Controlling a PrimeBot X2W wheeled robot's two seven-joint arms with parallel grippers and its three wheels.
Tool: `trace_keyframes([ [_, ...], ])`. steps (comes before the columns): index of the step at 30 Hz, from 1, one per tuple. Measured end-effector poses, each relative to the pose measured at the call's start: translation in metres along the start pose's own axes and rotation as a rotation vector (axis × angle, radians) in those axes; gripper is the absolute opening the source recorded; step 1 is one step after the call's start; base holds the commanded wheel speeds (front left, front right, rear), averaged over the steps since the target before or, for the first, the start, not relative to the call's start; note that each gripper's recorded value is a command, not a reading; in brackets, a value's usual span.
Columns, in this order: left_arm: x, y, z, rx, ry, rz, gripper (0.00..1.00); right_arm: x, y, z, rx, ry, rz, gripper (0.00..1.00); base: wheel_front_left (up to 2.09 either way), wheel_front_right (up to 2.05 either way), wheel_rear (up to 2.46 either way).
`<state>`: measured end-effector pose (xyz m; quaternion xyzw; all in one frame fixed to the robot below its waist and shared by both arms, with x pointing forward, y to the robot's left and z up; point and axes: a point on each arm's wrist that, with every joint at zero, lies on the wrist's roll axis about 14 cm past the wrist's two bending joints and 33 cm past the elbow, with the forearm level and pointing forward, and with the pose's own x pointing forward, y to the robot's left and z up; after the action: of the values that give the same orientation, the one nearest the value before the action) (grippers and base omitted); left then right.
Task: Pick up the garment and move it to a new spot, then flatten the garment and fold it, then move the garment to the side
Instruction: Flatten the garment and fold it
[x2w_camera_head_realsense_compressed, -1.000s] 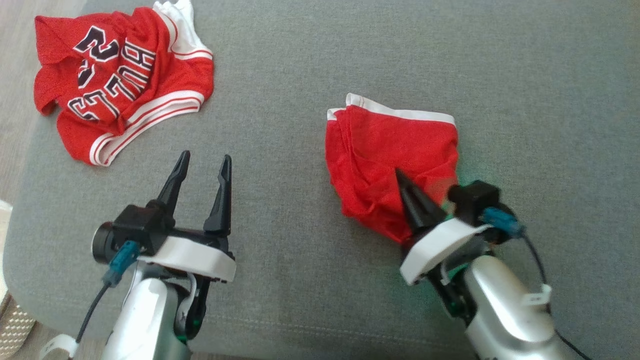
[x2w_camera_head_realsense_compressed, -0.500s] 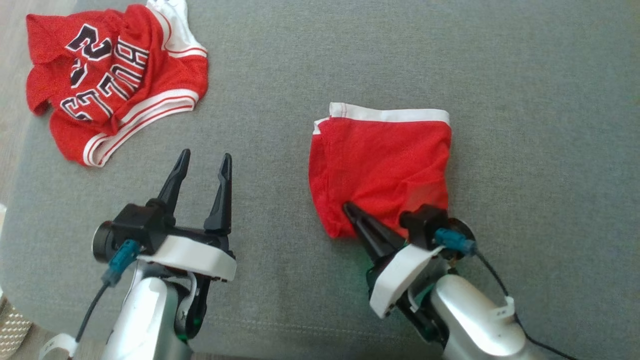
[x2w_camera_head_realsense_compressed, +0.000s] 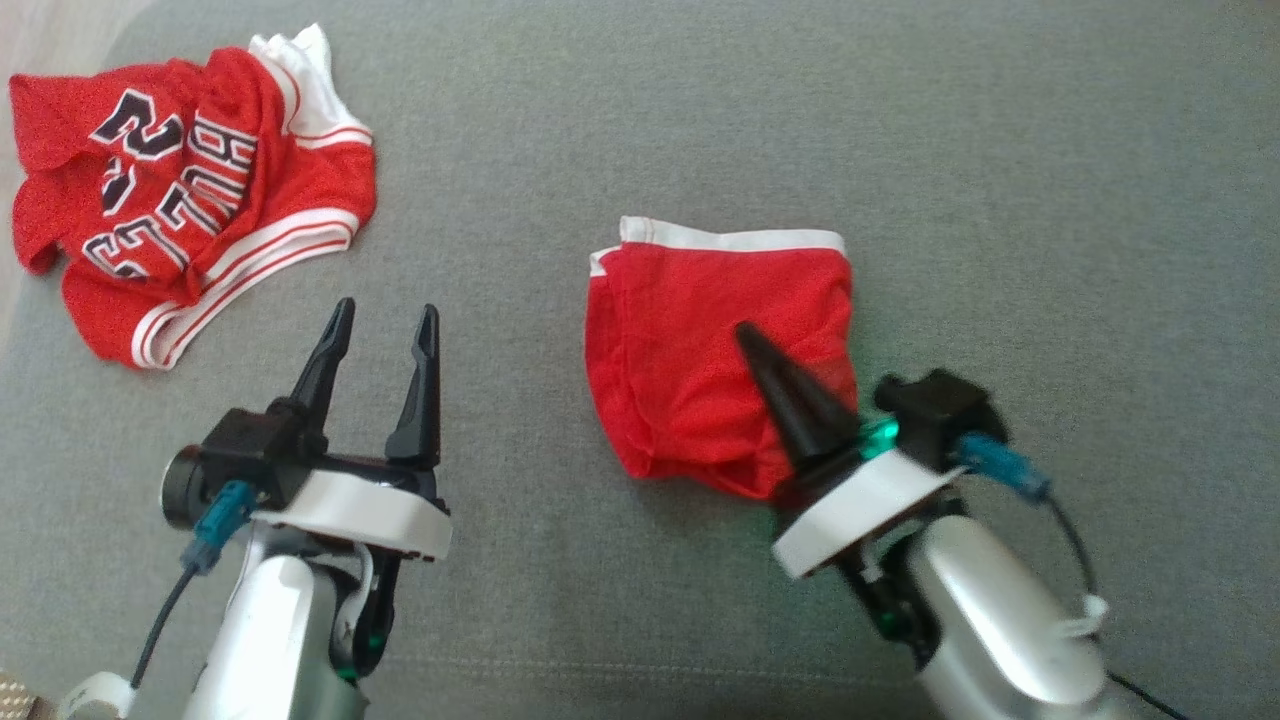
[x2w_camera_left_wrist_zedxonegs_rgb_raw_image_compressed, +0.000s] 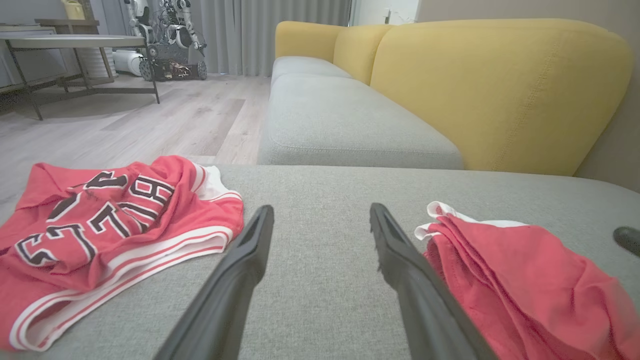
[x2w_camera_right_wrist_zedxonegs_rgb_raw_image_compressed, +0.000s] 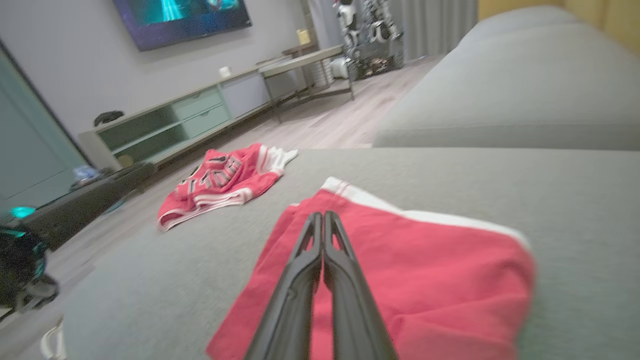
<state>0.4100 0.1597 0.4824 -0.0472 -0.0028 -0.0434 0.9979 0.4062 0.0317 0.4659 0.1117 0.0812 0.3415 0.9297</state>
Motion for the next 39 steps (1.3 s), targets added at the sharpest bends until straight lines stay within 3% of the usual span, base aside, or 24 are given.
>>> trace_keyframes([
  [1,0.0,-0.001,0.001,0.002,-0.004,-0.003,1.0,-0.004,-0.009,0.005,-0.007,-0.016,-0.033,0.37,0.0,0.0,0.0],
  [2,0.0,0.0,0.003,0.005,-0.008,0.001,1.0,-0.009,-0.02,0.01,-0.011,-0.031,-0.07,0.88,0.0,0.0,0.0],
  [3,0.001,0.001,0.005,0.008,-0.014,0.004,1.0,-0.014,-0.03,0.014,-0.017,-0.046,-0.109,1.0,0.0,0.0,0.0],
  [9,-0.001,0.007,0.017,0.024,-0.047,0.016,1.0,-0.054,-0.093,0.047,-0.077,-0.141,-0.335,1.0,0.0,0.0,0.0],
  [15,-0.01,0.005,0.015,0.022,-0.04,0.014,1.0,-0.08,-0.117,0.06,-0.111,-0.161,-0.445,1.0,0.0,0.0,0.0],
  [39,-0.06,-0.002,0.016,0.059,-0.008,-0.007,1.0,-0.154,-0.108,0.048,-0.104,-0.103,-0.563,1.0,0.0,0.0,0.0],
])
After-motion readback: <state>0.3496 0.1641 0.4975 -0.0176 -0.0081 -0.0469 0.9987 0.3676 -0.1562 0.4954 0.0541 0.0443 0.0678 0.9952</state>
